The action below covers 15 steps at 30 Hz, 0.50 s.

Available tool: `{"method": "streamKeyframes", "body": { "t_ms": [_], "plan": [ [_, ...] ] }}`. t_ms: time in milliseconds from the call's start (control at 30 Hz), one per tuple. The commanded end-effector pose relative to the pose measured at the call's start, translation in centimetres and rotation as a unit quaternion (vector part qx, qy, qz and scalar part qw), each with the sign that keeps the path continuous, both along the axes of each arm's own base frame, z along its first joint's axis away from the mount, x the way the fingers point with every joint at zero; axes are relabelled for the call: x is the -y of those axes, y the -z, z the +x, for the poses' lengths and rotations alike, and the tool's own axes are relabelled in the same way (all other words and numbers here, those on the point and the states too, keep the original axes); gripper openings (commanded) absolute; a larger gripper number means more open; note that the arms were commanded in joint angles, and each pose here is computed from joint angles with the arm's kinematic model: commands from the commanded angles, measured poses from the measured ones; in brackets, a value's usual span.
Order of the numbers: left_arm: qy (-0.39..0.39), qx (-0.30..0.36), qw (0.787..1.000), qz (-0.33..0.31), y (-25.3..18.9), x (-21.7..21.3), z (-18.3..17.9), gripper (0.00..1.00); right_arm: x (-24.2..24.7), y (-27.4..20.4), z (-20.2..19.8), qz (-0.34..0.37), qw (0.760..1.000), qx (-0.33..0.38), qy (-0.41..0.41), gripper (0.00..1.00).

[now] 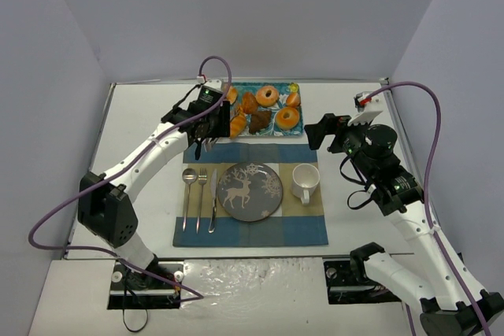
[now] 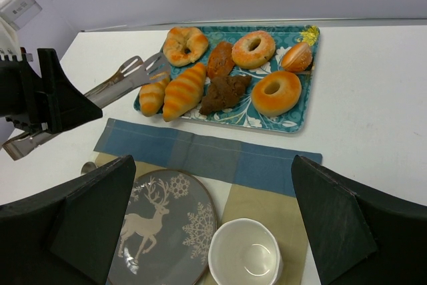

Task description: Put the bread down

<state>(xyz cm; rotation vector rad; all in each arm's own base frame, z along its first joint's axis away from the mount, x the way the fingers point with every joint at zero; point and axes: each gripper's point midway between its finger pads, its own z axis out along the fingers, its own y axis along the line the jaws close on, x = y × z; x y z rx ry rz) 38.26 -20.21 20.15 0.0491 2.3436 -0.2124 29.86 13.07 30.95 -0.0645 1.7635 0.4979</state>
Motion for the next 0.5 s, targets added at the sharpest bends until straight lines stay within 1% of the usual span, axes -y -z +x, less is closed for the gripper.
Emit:
{"method": "streamKeyframes", "body": {
  "t_ms": [0, 200, 467],
  "plan": [
    [0.013, 0.028, 1.000, -0.001, -1.9, 1.2, 0.8, 0.49, -0.1, -2.9, 0.2, 0.008, 0.999, 0.049, 0.000, 1.00],
    [0.022, 0.016, 0.999, 0.027, -0.1, 2.0, 1.0, 0.53, -0.1, -2.8, 0.2, 0.007, 0.999, 0.048, 0.000, 1.00],
    [0.020, 0.011, 0.999, 0.048, 1.3, 2.6, 1.6, 0.53, -0.1, -2.8, 0.1, 0.007, 0.999, 0.048, 0.000, 1.00]
  ]
}}
